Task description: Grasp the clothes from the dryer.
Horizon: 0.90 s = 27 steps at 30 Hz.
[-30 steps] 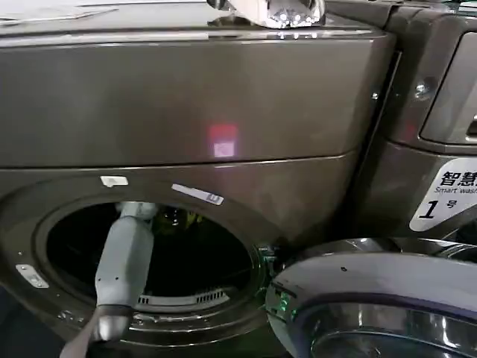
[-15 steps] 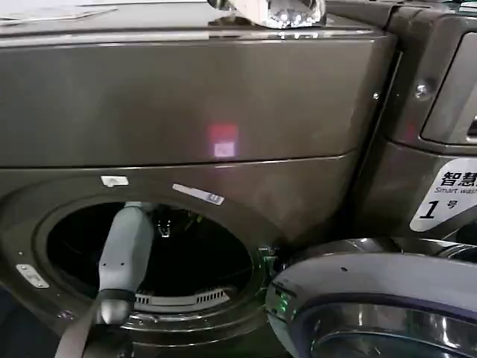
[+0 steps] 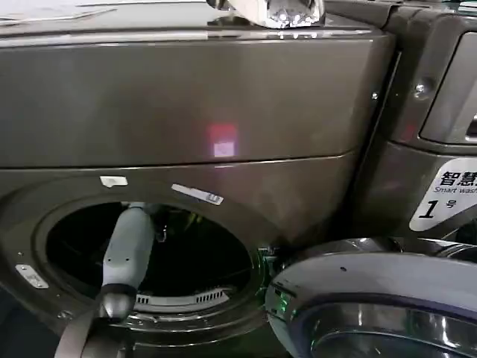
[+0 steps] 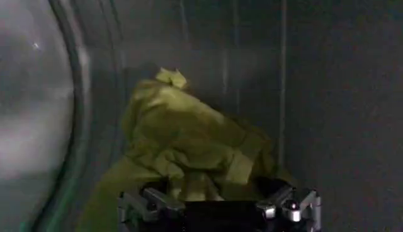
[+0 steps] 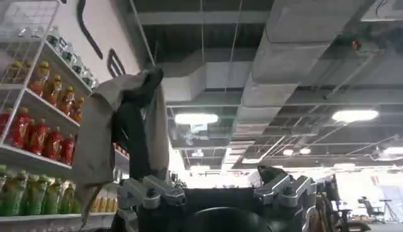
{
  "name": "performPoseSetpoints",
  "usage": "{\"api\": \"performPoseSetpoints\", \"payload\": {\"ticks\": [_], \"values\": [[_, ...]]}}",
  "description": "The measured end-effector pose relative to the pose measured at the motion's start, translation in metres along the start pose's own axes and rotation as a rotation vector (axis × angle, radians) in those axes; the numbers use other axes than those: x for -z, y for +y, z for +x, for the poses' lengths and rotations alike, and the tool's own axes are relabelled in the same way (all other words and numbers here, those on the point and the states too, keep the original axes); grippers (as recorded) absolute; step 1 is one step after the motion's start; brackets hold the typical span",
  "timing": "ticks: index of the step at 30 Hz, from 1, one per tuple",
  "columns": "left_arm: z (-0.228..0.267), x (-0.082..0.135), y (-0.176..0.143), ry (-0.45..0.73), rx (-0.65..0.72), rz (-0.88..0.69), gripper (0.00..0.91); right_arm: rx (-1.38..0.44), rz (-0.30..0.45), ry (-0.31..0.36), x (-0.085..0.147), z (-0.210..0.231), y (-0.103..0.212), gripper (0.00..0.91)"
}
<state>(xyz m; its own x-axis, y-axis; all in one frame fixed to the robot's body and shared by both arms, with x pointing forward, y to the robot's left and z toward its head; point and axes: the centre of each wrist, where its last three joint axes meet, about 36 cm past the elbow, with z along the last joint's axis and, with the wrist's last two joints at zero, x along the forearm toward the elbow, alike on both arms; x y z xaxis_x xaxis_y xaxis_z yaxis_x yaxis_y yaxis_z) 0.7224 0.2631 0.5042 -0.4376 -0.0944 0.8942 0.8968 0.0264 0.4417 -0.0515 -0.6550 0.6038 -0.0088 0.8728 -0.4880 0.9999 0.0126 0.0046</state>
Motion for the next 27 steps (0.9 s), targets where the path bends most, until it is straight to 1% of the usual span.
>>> {"api": "performPoseSetpoints", "payload": {"ticks": [6, 9, 10, 11, 12, 20, 27], "values": [[-0.008, -0.008, 0.001, 0.019, 0.000, 0.041, 0.907, 0.002, 0.001, 0.001, 0.000, 0.000, 0.000, 0.907], [-0.013, -0.007, 0.000, 0.015, 0.001, 0.048, 0.907, 0.004, 0.001, 0.001, 0.000, 0.000, 0.001, 0.907], [-0.015, -0.007, -0.001, 0.014, 0.000, 0.049, 0.398, 0.004, 0.001, 0.000, 0.000, 0.000, 0.001, 0.907], [-0.017, -0.008, -0.002, 0.011, 0.000, 0.050, 0.011, 0.005, 0.002, 0.000, 0.000, 0.000, 0.001, 0.907], [-0.019, -0.008, -0.003, 0.007, 0.002, 0.050, 0.000, 0.005, 0.004, 0.000, 0.001, -0.001, 0.000, 0.907], [-0.027, -0.010, -0.009, -0.017, 0.009, 0.060, 0.000, 0.004, 0.003, 0.003, -0.002, 0.000, 0.000, 0.907], [-0.021, -0.008, -0.009, -0.044, 0.043, 0.074, 0.000, 0.004, 0.004, 0.003, -0.003, 0.000, 0.000, 0.907]]}}
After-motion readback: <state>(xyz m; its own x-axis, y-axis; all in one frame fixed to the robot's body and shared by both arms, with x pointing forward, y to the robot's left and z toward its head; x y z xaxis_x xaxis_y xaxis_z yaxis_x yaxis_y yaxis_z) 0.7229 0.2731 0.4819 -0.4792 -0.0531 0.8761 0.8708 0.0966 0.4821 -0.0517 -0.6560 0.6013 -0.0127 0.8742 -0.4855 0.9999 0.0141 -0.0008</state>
